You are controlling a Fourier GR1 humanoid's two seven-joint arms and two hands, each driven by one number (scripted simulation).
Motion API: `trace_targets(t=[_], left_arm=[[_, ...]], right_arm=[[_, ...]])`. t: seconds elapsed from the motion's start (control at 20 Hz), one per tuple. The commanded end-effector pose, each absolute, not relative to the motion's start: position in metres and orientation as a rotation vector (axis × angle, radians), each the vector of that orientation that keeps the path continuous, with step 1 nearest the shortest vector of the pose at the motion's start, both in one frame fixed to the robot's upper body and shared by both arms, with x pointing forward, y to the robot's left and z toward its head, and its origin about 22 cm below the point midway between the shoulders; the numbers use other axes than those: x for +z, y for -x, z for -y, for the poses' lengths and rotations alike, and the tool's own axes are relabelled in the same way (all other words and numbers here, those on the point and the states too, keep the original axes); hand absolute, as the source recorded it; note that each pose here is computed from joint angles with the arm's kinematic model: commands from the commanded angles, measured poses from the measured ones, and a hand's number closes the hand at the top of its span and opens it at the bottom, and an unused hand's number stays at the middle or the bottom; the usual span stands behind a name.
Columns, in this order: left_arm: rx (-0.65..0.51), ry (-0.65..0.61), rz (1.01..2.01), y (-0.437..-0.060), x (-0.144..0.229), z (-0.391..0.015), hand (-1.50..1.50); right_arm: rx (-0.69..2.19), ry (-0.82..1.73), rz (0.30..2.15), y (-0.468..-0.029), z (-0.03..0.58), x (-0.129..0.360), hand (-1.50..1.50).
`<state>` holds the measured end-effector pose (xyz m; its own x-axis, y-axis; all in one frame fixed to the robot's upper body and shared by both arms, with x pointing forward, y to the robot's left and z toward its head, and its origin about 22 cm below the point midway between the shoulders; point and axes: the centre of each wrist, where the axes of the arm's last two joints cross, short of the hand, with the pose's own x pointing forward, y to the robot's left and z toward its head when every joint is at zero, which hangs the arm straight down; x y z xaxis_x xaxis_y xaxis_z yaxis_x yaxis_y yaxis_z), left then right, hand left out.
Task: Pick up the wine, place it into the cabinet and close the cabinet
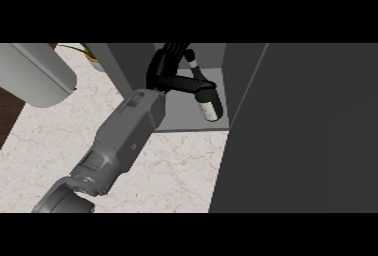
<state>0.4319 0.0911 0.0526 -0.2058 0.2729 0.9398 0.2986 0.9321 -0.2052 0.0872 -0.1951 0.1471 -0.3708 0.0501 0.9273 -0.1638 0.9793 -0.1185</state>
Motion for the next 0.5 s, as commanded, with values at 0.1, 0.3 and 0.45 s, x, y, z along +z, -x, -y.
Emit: trace_targets(t=[0.1,0.3,0.45], left_arm=[[0.005,0.506,1.765,-0.407,0.02,-0.099,-1.5],[0.023,0.548,1.732,-0.386,-0.003,-0.104,-1.5],[0.034,0.541,1.73,-0.373,-0.004,-0.101,-1.5]], right_arm=[[0.152,-0.172,1.938,-0.066,0.197,0.183,-1.5],[0.137,-0.184,1.92,-0.064,0.197,0.185,-1.5],[0.149,-0.164,1.932,-0.065,0.202,0.192,-1.5]])
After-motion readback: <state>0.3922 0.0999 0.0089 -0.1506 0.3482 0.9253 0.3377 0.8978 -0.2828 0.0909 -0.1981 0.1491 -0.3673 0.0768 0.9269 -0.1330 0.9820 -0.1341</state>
